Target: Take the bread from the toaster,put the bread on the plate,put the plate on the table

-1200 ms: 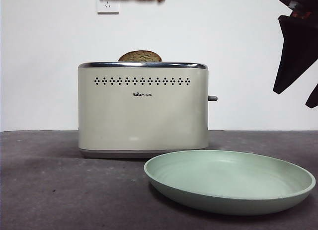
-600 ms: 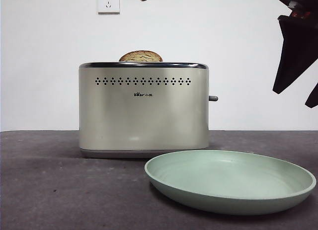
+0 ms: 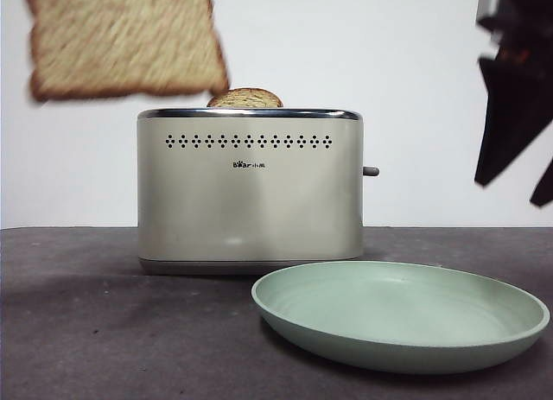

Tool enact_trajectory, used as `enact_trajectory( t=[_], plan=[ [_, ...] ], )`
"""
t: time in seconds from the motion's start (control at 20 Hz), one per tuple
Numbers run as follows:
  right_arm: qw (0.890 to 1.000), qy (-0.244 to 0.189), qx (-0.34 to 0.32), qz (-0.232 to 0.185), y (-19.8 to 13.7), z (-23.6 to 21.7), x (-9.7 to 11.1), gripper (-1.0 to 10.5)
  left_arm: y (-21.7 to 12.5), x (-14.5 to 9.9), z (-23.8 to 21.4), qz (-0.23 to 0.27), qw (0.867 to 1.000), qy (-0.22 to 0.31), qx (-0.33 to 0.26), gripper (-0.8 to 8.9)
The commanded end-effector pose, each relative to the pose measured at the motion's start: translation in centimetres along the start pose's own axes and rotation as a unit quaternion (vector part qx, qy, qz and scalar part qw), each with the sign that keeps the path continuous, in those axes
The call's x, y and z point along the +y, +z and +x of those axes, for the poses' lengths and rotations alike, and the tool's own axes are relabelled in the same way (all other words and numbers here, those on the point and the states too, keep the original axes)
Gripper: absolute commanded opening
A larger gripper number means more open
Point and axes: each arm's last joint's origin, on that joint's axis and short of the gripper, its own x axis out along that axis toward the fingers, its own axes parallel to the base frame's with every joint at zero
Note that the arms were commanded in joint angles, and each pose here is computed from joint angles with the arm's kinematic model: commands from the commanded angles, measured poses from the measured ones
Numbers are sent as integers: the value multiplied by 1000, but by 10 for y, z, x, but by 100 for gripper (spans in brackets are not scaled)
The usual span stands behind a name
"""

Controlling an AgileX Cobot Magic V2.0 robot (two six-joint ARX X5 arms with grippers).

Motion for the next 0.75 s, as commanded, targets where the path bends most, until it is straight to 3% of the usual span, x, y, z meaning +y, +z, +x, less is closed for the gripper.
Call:
enact_trajectory(
  t=[0.05,0.35,0.75],
  plan=[
    [1000,-1,16,8,8,17,-4,335,-6,1,3,-20,1000,-3,3,5],
    [998,-4,62,27,14,65,-19,239,-8,-2,-2,-27,1000,-3,0,5],
    [996,-6,83,34,13,89,-27,75,-7,-4,-3,-37,999,-20,-6,5]
  ],
)
